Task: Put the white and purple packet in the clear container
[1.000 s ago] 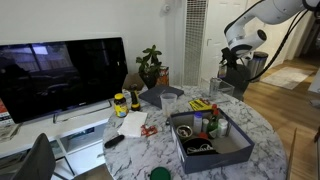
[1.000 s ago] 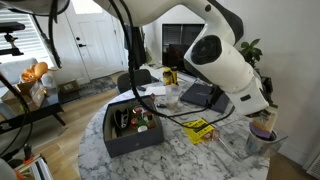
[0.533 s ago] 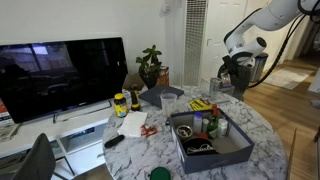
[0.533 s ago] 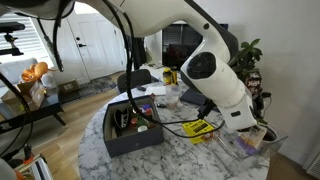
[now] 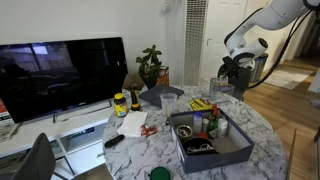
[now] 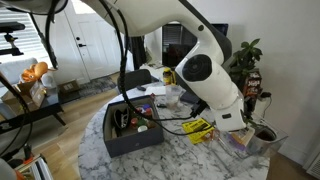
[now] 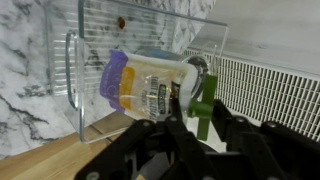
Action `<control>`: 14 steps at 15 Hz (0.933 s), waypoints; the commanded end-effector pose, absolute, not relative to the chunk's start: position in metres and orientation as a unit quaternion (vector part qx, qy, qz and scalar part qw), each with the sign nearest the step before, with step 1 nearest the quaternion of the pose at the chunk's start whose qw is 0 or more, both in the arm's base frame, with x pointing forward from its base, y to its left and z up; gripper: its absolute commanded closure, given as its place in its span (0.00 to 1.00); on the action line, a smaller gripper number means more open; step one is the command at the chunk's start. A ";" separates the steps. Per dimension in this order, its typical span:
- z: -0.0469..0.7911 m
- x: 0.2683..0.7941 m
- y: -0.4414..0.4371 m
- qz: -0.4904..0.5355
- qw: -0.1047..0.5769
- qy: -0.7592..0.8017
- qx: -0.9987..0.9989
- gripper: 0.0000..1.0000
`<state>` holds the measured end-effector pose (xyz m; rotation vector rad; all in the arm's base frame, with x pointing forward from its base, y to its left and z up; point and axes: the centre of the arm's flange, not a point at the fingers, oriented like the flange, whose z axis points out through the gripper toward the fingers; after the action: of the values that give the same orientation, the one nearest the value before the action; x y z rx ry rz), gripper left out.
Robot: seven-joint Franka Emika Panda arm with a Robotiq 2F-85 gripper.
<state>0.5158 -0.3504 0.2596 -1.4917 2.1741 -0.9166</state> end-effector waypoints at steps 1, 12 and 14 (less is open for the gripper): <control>0.277 0.504 -0.355 -0.309 0.177 0.755 -0.550 0.89; 0.270 0.498 -0.362 -0.289 0.159 0.751 -0.573 0.39; 0.271 0.497 -0.364 -0.286 0.158 0.752 -0.572 0.32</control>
<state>0.4992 -0.3596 0.2590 -1.6386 2.1455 -0.8694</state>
